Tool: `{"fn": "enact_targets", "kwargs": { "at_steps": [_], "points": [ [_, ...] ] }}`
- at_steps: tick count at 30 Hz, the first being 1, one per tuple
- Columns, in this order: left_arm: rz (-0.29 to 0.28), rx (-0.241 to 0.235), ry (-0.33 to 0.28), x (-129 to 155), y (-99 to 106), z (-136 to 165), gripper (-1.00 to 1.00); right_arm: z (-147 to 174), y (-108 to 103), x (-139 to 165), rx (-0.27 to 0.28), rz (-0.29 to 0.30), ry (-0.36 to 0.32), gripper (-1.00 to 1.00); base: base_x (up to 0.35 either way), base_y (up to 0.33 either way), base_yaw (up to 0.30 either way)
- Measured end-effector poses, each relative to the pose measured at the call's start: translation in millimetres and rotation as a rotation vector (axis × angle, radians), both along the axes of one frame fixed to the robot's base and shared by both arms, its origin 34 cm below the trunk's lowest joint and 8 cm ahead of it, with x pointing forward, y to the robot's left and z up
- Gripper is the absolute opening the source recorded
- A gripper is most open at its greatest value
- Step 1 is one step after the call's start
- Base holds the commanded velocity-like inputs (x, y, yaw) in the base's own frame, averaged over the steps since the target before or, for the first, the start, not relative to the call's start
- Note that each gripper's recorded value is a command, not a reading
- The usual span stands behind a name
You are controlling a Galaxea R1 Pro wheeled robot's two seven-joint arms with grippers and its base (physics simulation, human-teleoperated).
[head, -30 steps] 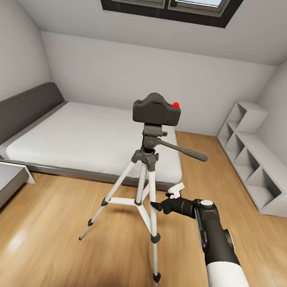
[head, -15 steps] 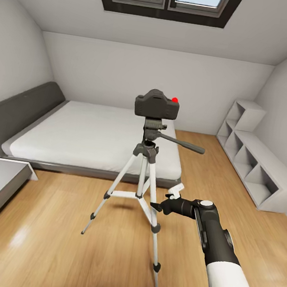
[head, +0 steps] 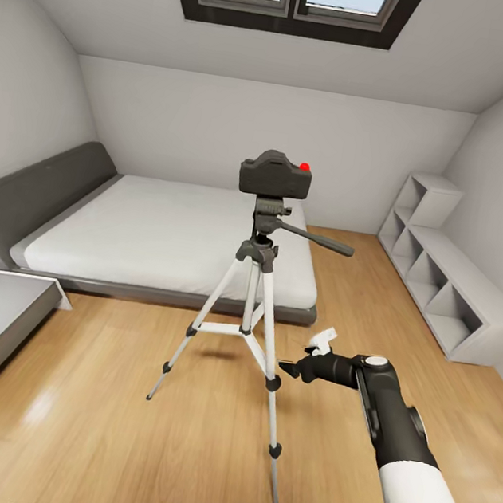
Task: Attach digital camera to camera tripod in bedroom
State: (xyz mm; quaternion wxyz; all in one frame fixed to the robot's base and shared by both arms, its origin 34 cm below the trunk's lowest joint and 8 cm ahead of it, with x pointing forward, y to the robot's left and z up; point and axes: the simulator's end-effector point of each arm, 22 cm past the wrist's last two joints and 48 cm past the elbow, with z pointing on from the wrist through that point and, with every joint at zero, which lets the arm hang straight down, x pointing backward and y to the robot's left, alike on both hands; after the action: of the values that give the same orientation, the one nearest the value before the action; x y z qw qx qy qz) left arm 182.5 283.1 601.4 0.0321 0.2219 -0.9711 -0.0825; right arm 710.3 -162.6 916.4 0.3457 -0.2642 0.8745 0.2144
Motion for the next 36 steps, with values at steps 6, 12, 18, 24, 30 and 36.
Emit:
{"fn": "enact_targets", "kwargs": {
  "at_steps": [6,12,18,24,30,36],
  "points": [
    [0.0,0.001,-0.001,0,0,0,1.0,-16,-16,-5,-0.023,-0.008,0.039,1.0,-0.011,0.0,0.0],
    [0.0,0.001,-0.001,0,0,0,1.0,-25,-40,-7,-0.059,-0.021,0.054,1.0,-0.003,0.0,0.0],
    [0.001,0.001,-0.001,0,0,0,1.0,-52,-76,-33,-0.109,-0.042,0.113,1.0,0.0,0.0,0.0],
    [0.001,0.001,-0.001,0,0,0,1.0,-93,-112,-75,-0.155,-0.066,0.221,1.0,0.0,0.0,0.0],
    [0.001,0.001,0.0,0,0,0,1.0,-121,-137,-98,-0.197,-0.112,0.295,1.0,0.0,0.0,0.0],
    [0.0,0.0,-0.001,0,0,0,1.0,-168,-172,-134,-0.297,-0.209,0.399,1.0,0.0,0.0,0.0]
  ]
}}
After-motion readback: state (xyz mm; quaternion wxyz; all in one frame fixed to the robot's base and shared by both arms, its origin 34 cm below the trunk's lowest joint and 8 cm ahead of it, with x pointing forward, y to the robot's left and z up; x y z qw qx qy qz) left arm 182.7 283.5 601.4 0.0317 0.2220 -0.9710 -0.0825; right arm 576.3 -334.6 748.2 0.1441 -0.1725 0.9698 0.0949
